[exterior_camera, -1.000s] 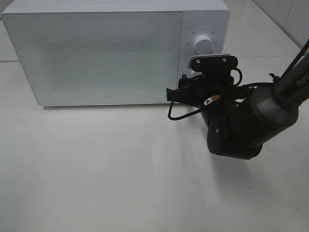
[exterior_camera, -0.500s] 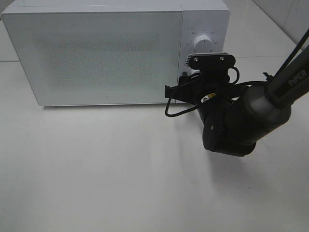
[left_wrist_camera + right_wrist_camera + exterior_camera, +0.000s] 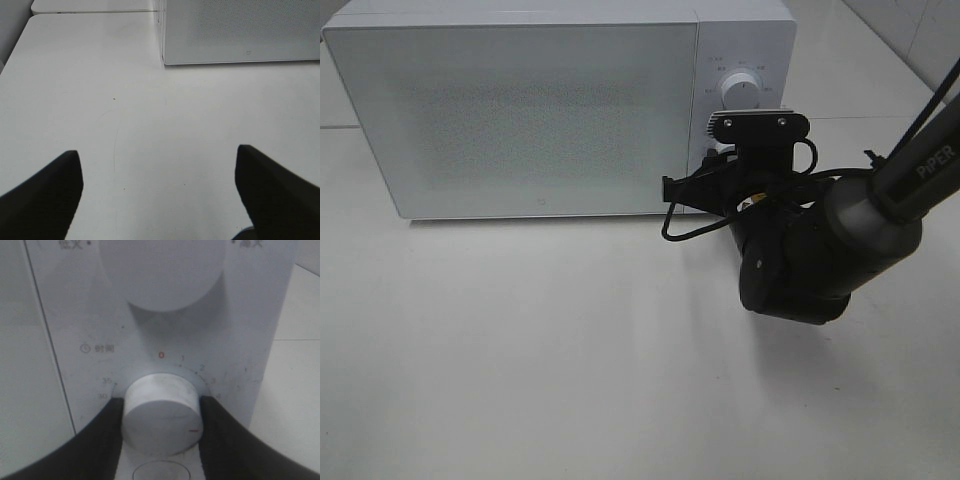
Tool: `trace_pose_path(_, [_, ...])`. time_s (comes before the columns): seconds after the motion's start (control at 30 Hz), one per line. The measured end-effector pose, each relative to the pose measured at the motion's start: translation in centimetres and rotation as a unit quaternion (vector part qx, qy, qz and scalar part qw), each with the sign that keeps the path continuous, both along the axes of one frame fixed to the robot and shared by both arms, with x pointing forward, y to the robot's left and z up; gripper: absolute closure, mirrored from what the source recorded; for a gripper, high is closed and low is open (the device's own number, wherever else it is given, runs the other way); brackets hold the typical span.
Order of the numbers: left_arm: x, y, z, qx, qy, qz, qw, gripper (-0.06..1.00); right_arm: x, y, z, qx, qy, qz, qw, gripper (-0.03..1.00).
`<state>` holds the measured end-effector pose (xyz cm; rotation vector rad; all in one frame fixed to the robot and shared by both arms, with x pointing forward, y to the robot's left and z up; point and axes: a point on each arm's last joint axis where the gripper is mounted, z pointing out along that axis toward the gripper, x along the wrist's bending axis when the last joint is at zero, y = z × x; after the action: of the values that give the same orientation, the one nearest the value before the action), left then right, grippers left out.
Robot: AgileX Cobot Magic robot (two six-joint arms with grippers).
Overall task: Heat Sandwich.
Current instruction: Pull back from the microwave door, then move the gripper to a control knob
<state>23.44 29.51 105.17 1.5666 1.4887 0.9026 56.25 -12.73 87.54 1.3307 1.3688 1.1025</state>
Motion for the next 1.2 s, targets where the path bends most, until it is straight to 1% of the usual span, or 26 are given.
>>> trace_pose_path(0.1, [0.00, 0.00, 0.00, 0.000, 0.000, 0.000, 1.000, 0.18, 0.00, 0.00, 0.01, 0.002, 0.000, -0.001, 1.000, 0.53])
trace_pose_path(0.23, [0.00, 0.00, 0.00, 0.000, 0.000, 0.000, 1.000, 0.18, 0.00, 0.02, 0.01, 0.041, 0.000, -0.007, 0.999, 0.53])
trace_pose_path(0.27, [0.00, 0.00, 0.00, 0.000, 0.000, 0.000, 1.000, 0.18, 0.00, 0.02, 0.01, 0.041, 0.000, -0.007, 0.999, 0.53])
trace_pose_path(0.3, [0.00, 0.00, 0.00, 0.000, 0.000, 0.000, 1.000, 0.18, 0.00, 0.03, 0.02, 0.065, 0.000, -0.011, 0.998, 0.53])
trace_pose_path(0.33, [0.00, 0.00, 0.00, 0.000, 0.000, 0.000, 1.000, 0.18, 0.00, 0.03, 0.02, 0.078, 0.000, -0.014, 0.997, 0.53])
trace_pose_path(0.37, [0.00, 0.00, 0.00, 0.000, 0.000, 0.000, 1.000, 0.18, 0.00, 0.03, 0.02, 0.090, 0.000, -0.016, 0.996, 0.53])
trace_pose_path(0.4, [0.00, 0.00, 0.00, 0.000, 0.000, 0.000, 1.000, 0.18, 0.00, 0.03, 0.02, 0.090, 0.000, -0.016, 0.996, 0.53])
trace_pose_path(0.43, [0.00, 0.00, 0.00, 0.000, 0.000, 0.000, 1.000, 0.18, 0.00, 0.04, 0.02, 0.120, 0.000, -0.021, 0.992, 0.53])
trace_pose_path(0.5, [0.00, 0.00, 0.00, 0.000, 0.000, 0.000, 1.000, 0.18, 0.00, 0.06, 0.03, 0.163, 0.000, -0.029, 0.986, 0.53])
trace_pose_path(0.53, [0.00, 0.00, 0.00, 0.000, 0.000, 0.000, 1.000, 0.18, -0.01, 0.06, 0.03, 0.213, 0.001, -0.038, 0.976, 0.53])
trace_pose_path(0.57, [0.00, 0.00, 0.00, 0.000, 0.000, 0.000, 1.000, 0.18, -0.01, 0.06, 0.03, 0.213, 0.001, -0.038, 0.976, 0.53])
trace_pose_path(0.67, [0.00, 0.00, 0.00, 0.000, 0.000, 0.000, 1.000, 0.18, -0.03, 0.08, 0.03, 0.281, 0.001, -0.049, 0.958, 0.53])
trace_pose_path(0.7, [0.00, 0.00, 0.00, 0.000, 0.000, 0.000, 1.000, 0.18, -0.03, 0.08, 0.03, 0.281, 0.001, -0.049, 0.958, 0.53])
trace_pose_path(0.73, [0.00, 0.00, 0.00, 0.000, 0.000, 0.000, 1.000, 0.18, -0.05, 0.07, 0.03, 0.334, 0.002, -0.059, 0.941, 0.53])
trace_pose_path(0.83, [0.00, 0.00, 0.00, 0.000, 0.000, 0.000, 1.000, 0.18, -0.06, 0.13, 0.06, 0.412, 0.002, -0.072, 0.908, 0.53])
trace_pose_path(0.87, [0.00, 0.00, 0.00, 0.000, 0.000, 0.000, 1.000, 0.18, -0.06, 0.13, 0.06, 0.412, 0.002, -0.072, 0.908, 0.53])
trace_pose_path(0.9, [0.00, 0.00, 0.00, 0.000, 0.000, 0.000, 1.000, 0.18, -0.09, 0.11, 0.06, 0.460, 0.002, -0.080, 0.884, 0.53])
trace_pose_path(0.93, [0.00, 0.00, 0.00, 0.000, 0.000, 0.000, 1.000, 0.18, -0.11, 0.10, 0.06, 0.480, 0.002, -0.083, 0.873, 0.53])
trace_pose_path(0.97, [0.00, 0.00, 0.00, 0.000, 0.000, 0.000, 1.000, 0.18, -0.10, 0.10, 0.08, 0.506, 0.001, -0.088, 0.858, 0.53])
trace_pose_path(1.0, [0.00, 0.00, 0.00, 0.000, 0.000, 0.000, 1.000, 0.18, -0.10, 0.10, 0.11, 0.549, 0.001, -0.096, 0.830, 0.53])
trace_pose_path(1.03, [0.00, 0.00, 0.00, 0.000, 0.000, 0.000, 1.000, 0.18, -0.10, 0.10, 0.11, 0.549, 0.001, -0.096, 0.830, 0.53])
trace_pose_path(1.1, [0.00, 0.00, 0.00, 0.000, 0.000, 0.000, 1.000, 0.18, -0.10, 0.10, 0.13, 0.590, 0.001, -0.103, 0.801, 0.53])
trace_pose_path(1.13, [0.00, 0.00, 0.00, 0.000, 0.000, 0.000, 1.000, 0.18, -0.13, 0.16, 0.13, 0.626, 0.002, -0.109, 0.773, 0.53])
trace_pose_path(1.17, [0.00, 0.00, 0.00, 0.000, 0.000, 0.000, 1.000, 0.18, -0.13, 0.16, 0.13, 0.626, 0.002, -0.109, 0.773, 0.53])
trace_pose_path(1.2, [0.00, 0.00, 0.00, 0.000, 0.000, 0.000, 1.000, 0.18, -0.13, 0.16, 0.14, 0.640, 0.002, -0.111, 0.761, 0.53])
